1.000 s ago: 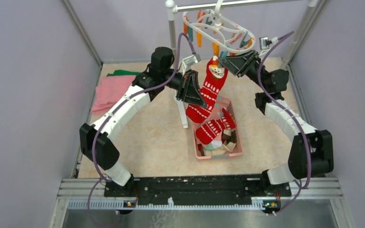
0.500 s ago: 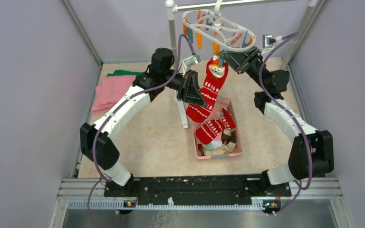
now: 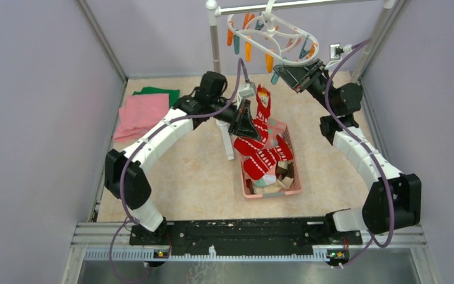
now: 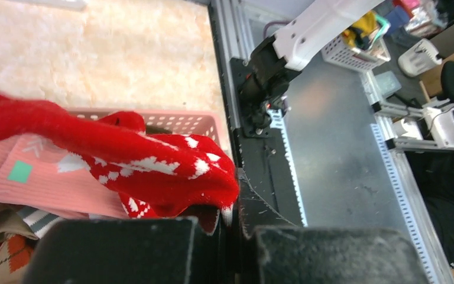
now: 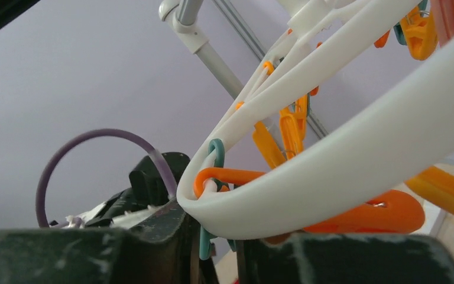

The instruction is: Remove the socks clipped to the hanger

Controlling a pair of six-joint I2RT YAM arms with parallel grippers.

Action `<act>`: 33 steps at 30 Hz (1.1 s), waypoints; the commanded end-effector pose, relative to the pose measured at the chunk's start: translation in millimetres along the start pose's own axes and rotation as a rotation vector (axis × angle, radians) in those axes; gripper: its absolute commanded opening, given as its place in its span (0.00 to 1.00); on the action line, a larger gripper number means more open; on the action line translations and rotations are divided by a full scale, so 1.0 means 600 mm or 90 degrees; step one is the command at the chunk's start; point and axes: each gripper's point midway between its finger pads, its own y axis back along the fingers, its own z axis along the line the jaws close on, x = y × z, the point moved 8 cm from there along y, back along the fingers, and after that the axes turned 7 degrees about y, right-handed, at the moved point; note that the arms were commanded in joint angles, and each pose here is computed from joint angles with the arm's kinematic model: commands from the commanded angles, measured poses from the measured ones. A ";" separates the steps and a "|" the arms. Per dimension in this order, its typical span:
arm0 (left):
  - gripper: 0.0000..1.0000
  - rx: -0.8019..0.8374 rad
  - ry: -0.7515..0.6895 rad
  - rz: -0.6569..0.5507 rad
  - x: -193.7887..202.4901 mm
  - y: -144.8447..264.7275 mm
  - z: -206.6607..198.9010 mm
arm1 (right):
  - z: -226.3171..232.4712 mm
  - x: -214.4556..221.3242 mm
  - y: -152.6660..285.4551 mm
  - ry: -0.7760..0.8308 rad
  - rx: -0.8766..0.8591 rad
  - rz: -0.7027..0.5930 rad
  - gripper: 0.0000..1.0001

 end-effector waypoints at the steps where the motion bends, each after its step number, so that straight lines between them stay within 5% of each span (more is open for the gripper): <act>1: 0.00 -0.034 -0.020 0.063 0.056 -0.047 0.056 | 0.024 -0.017 0.006 0.058 0.015 -0.002 0.23; 4: 0.09 -0.033 -0.017 0.088 0.071 -0.074 0.076 | 0.021 -0.015 0.010 0.064 0.033 0.006 0.32; 11: 0.97 -0.094 0.015 0.123 0.107 -0.097 0.125 | 0.016 -0.002 0.027 0.075 0.080 0.038 0.69; 16: 0.99 -0.127 -0.023 0.123 0.101 -0.077 0.109 | 0.002 0.034 0.075 0.074 0.170 0.081 0.80; 25: 0.99 -0.151 -0.037 0.137 0.113 0.019 0.046 | -0.013 0.203 0.202 0.013 0.274 0.191 0.65; 29: 0.99 -0.184 -0.009 0.126 0.128 0.053 0.039 | -0.022 0.232 0.201 0.019 0.278 0.214 0.67; 33: 0.99 -0.219 -0.043 0.098 0.108 0.059 0.047 | -0.019 0.187 0.153 0.066 0.277 0.224 0.74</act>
